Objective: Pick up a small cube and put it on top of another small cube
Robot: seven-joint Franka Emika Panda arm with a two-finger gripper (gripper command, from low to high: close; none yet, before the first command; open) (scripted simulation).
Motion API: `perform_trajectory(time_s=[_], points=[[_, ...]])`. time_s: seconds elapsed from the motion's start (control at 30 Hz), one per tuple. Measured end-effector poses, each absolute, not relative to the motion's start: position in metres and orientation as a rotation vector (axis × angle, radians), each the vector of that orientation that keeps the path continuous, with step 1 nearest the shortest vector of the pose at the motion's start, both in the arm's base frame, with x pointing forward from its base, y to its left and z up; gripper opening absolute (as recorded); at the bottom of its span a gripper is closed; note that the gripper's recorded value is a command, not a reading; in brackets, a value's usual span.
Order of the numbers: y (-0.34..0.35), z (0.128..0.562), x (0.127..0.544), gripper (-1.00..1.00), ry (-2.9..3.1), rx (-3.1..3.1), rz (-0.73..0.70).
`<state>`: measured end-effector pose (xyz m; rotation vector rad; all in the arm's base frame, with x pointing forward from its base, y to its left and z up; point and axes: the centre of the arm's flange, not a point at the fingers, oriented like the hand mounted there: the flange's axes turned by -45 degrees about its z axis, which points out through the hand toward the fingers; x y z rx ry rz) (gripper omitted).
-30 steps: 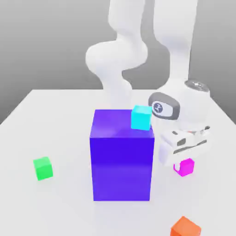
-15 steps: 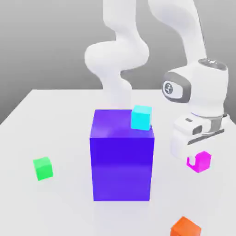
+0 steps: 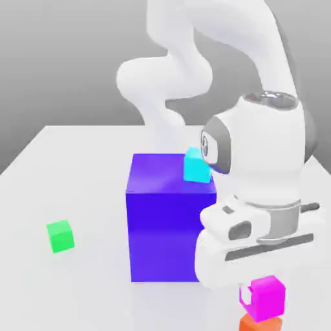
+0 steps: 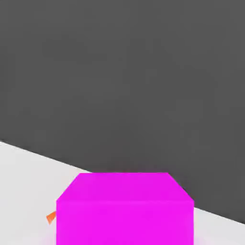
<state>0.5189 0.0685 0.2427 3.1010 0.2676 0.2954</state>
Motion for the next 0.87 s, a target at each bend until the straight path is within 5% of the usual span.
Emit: perform_trajectory(time_s=[0.2, 0.37, 0.53, 0.73, 0.77, 0.87], points=[[-0.082, 0.247, 0.471, -1.00, -0.337, 3.061, 0.190], [-0.223, 0.249, 0.355, -1.00, -1.090, 2.890, 0.077], [-0.249, 0.241, 0.270, -1.00, -1.517, 2.744, 0.008], [-0.248, 0.187, 0.264, -1.00, -1.552, 2.733, 0.001], [-0.249, 0.181, 0.262, 1.00, -1.556, 2.730, 0.001], [-0.249, 0.181, 0.263, 1.00, -1.556, 2.730, 0.001]])
